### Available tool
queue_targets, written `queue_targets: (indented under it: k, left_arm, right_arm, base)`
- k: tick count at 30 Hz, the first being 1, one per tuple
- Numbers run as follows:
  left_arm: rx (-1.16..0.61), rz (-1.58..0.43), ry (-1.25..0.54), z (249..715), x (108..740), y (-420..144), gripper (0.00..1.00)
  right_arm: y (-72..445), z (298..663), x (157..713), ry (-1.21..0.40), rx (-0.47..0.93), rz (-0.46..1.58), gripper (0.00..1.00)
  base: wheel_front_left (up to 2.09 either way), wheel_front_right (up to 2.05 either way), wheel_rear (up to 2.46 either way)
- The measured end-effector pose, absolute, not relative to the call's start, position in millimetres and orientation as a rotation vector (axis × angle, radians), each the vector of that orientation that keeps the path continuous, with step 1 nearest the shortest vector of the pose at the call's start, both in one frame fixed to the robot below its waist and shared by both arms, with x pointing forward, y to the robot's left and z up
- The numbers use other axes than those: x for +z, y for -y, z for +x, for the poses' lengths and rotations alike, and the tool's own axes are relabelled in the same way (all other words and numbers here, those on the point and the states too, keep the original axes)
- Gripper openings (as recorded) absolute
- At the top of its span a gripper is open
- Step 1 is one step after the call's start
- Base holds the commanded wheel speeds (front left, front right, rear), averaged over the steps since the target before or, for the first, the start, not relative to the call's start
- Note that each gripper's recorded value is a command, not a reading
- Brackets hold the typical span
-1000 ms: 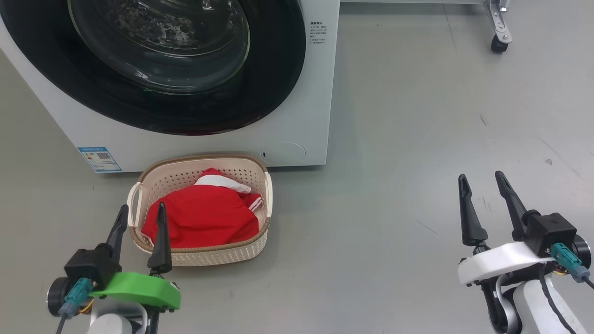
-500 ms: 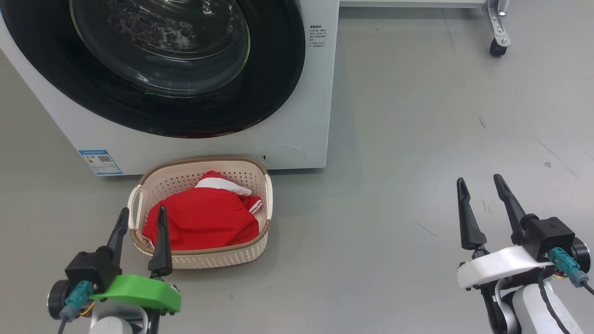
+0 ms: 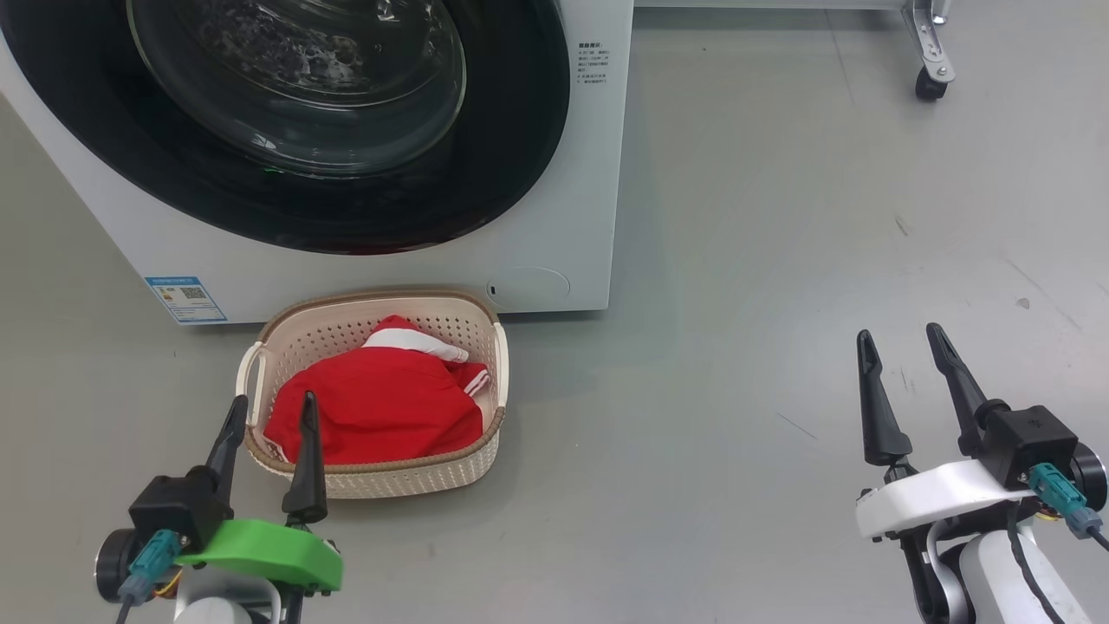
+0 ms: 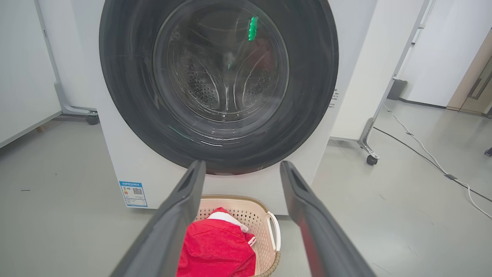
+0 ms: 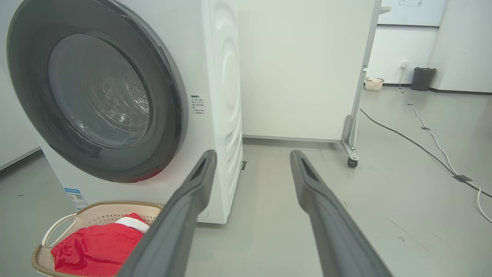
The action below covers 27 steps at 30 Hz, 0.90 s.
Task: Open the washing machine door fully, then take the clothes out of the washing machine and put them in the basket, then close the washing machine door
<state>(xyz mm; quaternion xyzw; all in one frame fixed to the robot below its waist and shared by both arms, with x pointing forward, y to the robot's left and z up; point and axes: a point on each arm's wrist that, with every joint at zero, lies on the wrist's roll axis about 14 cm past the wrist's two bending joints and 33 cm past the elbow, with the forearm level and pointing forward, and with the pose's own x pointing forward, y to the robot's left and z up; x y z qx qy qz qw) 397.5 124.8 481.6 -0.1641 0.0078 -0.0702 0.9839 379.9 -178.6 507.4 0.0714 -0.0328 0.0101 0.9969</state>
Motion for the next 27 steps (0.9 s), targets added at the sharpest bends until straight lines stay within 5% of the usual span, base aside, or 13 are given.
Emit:
queue_targets:
  k: [27]
  left_arm:
    - [-0.149, -0.341, -0.02, 397.2, 480.6, -122.4, 1.0]
  right_arm:
    - [176.7, 376.3, 505.2, 0.061, 0.03, 0.13, 1.0]
  base:
    - [0.0, 0.0, 0.0]
